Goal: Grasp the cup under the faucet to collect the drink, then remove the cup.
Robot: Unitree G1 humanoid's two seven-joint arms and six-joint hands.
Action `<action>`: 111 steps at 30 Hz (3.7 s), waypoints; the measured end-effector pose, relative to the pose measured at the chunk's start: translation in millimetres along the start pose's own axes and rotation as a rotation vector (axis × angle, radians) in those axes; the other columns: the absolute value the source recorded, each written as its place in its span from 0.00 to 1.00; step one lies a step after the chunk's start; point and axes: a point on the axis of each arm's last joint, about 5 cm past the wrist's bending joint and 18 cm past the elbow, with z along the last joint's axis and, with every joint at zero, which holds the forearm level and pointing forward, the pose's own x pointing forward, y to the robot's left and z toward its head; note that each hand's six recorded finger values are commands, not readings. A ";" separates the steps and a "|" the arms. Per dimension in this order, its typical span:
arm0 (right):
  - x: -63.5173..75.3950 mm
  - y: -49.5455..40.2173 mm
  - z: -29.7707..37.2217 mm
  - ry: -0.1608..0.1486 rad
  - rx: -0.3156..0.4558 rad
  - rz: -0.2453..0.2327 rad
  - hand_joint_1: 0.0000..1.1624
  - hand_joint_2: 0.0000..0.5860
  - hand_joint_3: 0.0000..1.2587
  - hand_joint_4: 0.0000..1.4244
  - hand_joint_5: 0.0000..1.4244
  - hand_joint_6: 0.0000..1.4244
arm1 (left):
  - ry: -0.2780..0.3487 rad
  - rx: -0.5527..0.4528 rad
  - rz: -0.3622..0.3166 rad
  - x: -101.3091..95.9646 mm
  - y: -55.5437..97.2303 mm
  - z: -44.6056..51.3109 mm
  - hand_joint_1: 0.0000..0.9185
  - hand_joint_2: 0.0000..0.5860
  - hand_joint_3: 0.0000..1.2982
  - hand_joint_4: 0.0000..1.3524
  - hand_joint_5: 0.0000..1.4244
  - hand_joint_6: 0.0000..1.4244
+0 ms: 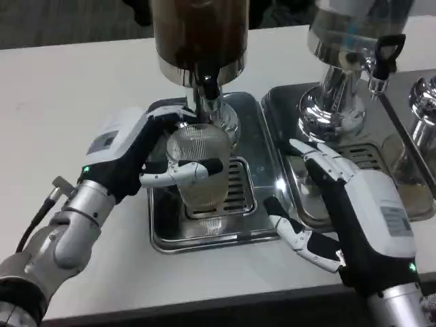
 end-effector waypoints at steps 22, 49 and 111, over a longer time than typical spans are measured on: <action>0.8 0.3 0.0 0.000 0.011 0.002 0.48 0.65 0.20 0.19 0.13 0.15 | -0.079 -0.010 0.105 -15.3 7.4 -3.2 0.13 0.02 0.19 0.00 0.06 0.05; 3.6 0.2 -0.6 -0.009 0.029 0.006 0.48 0.65 0.20 0.19 0.13 0.15 | -0.149 -0.356 0.370 -67.5 74.0 -19.9 0.00 0.14 0.39 0.37 0.39 0.34; 11.0 11.2 -11.7 0.012 0.081 -0.023 0.45 0.68 0.20 0.19 0.13 0.15 | -0.386 -0.660 -0.401 19.1 115.5 13.6 0.00 0.21 0.02 0.00 0.00 0.00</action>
